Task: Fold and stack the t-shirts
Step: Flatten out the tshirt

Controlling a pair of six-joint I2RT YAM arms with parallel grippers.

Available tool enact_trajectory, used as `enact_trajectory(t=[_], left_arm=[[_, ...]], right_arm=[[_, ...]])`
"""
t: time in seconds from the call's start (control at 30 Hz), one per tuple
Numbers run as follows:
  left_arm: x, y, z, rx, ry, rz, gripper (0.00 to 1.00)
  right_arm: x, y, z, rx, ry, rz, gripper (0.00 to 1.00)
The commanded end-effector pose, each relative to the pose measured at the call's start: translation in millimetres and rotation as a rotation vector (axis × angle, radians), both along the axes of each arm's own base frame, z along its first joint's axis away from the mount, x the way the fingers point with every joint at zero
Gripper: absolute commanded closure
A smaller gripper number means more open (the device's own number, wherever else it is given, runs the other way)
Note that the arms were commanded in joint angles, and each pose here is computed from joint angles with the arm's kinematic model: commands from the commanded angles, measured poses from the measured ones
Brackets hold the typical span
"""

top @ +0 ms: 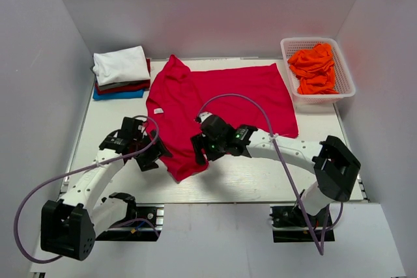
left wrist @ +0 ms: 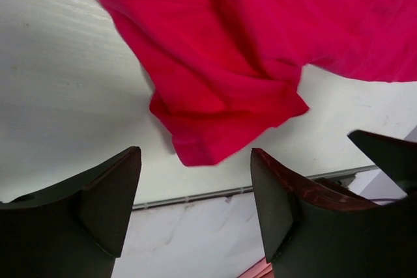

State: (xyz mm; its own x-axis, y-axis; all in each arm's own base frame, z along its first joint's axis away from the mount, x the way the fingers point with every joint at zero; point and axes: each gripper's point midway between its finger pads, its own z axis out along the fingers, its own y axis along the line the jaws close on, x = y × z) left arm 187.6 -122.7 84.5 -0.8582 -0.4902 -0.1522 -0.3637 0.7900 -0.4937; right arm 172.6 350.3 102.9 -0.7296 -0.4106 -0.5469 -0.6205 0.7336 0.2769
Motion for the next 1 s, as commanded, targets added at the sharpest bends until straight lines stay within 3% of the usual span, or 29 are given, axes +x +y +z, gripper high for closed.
enact_trajectory(t=[0.0, 0.23, 0.4, 0.5, 0.57, 0.73, 0.77, 0.87, 0.97], left_arm=[[1.8, -5.4, -17.1, -0.023, 0.013, -0.003, 0.23], [5.5, -16.1, -30.1, -0.036, 0.043, -0.024, 0.32], [-8.4, -27.7, -42.6, -0.045, 0.093, -0.069, 0.37], [-22.1, -28.7, -55.7, -0.034, 0.139, -0.084, 0.42], [-29.7, -30.2, -61.5, -0.015, 0.155, -0.107, 0.52], [-45.7, -22.9, -70.5, 0.051, 0.196, -0.134, 0.81], [-46.0, -22.2, -69.0, 0.067, 0.197, -0.138, 0.94], [-48.2, -13.0, -67.8, 0.122, 0.211, -0.139, 1.00], [-46.6, -12.9, -60.0, 0.133, 0.189, -0.164, 1.00]], right_arm=[[8.0, -0.6, -2.2, 0.045, 0.058, -0.198, 0.28], [22.2, 12.0, -12.5, 0.094, 0.129, -0.370, 0.34], [25.7, 15.8, -40.4, 0.018, 0.169, -0.401, 0.40], [23.5, 13.7, -47.8, -0.011, 0.175, -0.405, 0.51], [19.4, 7.7, -53.6, -0.033, 0.183, -0.409, 0.70], [-0.5, -20.1, -69.0, -0.090, 0.199, -0.368, 0.95], [-4.9, -20.7, -65.7, -0.084, 0.193, -0.314, 0.98], [-18.7, -27.6, -65.5, -0.082, 0.184, -0.214, 1.00], [-30.3, -34.8, -63.3, -0.095, 0.187, -0.137, 0.85]])
